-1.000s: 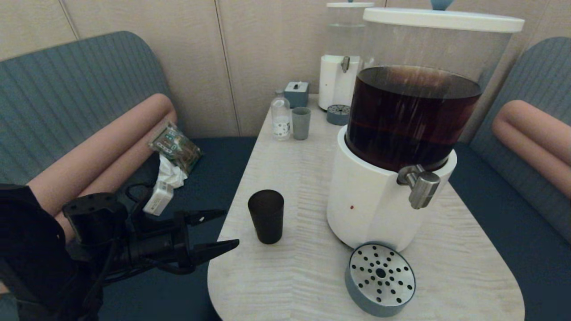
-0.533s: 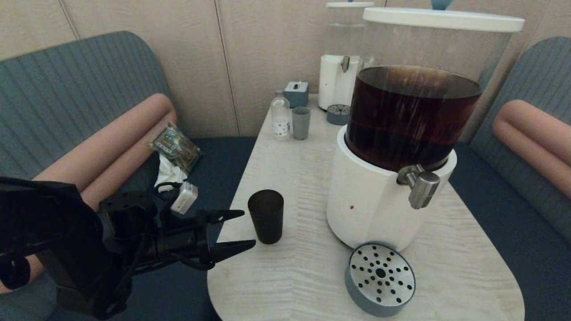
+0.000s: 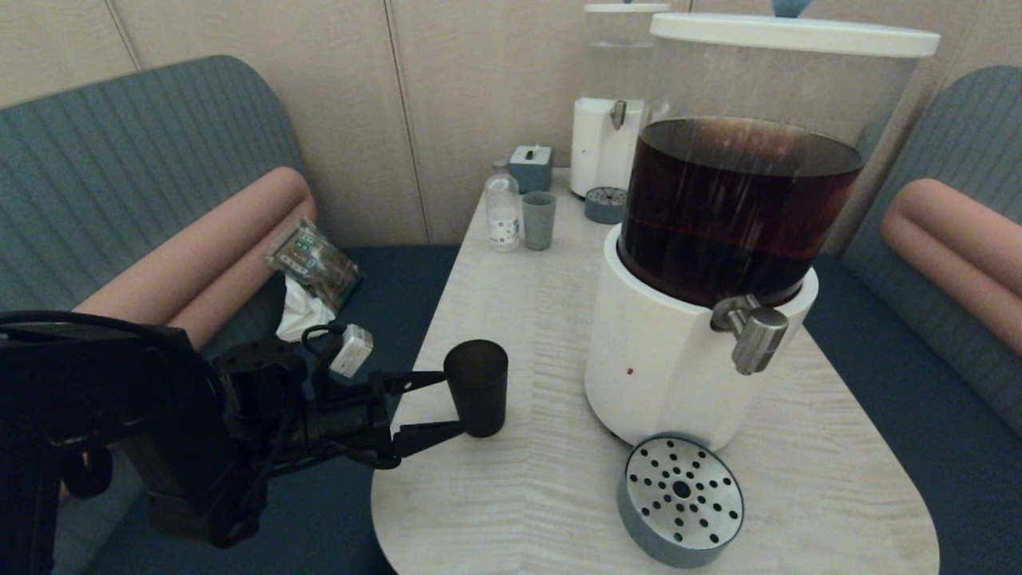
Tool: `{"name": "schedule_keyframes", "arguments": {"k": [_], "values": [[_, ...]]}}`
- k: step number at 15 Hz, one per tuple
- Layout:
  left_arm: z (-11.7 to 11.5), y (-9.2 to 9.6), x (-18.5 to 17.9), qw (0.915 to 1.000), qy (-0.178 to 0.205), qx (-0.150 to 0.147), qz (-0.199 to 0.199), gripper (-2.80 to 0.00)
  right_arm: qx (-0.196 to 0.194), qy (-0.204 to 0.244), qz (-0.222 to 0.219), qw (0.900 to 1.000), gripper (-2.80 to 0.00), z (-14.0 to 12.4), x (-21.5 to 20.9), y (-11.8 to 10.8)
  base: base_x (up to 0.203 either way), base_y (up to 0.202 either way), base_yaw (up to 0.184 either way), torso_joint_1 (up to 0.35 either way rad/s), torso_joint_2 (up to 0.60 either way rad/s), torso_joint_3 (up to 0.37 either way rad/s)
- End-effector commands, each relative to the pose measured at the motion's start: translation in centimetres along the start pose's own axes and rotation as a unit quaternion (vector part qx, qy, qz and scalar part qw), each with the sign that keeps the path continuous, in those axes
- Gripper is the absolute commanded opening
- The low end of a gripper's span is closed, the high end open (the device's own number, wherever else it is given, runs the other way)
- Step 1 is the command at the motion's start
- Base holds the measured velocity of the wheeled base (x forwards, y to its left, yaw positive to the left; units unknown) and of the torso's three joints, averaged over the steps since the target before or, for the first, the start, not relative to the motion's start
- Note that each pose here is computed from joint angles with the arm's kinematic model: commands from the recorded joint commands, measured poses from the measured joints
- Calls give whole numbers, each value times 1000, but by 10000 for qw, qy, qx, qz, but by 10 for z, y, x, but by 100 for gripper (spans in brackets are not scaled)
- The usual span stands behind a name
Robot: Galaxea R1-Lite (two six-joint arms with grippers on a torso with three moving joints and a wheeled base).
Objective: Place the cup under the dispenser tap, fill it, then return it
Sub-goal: Pick up the cup
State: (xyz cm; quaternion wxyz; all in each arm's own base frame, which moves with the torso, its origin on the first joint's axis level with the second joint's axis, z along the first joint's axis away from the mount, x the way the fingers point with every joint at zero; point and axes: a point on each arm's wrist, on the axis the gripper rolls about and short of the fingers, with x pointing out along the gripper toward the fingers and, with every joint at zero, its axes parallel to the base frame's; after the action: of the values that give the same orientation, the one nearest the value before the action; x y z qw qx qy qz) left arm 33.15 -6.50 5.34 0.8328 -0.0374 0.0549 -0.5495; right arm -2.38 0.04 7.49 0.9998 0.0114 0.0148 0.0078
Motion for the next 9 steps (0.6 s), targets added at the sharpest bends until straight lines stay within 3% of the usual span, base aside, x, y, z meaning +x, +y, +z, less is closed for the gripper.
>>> {"name": "schedule_keyframes", "arguments": {"k": [1, 5, 9], "values": [[-3, 7, 4, 10000, -33, 37, -21, 0, 3, 14, 3, 10000, -280, 0, 0, 0, 0, 0, 0, 0, 0, 0], [-6, 13, 11, 10000, -43, 52, -52, 0, 2, 14, 4, 10000, -280, 0, 0, 0, 0, 0, 0, 0, 0, 0], [-8, 6, 21, 9998, -11, 51, -215, 0, 2, 4, -3, 10000, -280, 0, 0, 0, 0, 0, 0, 0, 0, 0]]}}
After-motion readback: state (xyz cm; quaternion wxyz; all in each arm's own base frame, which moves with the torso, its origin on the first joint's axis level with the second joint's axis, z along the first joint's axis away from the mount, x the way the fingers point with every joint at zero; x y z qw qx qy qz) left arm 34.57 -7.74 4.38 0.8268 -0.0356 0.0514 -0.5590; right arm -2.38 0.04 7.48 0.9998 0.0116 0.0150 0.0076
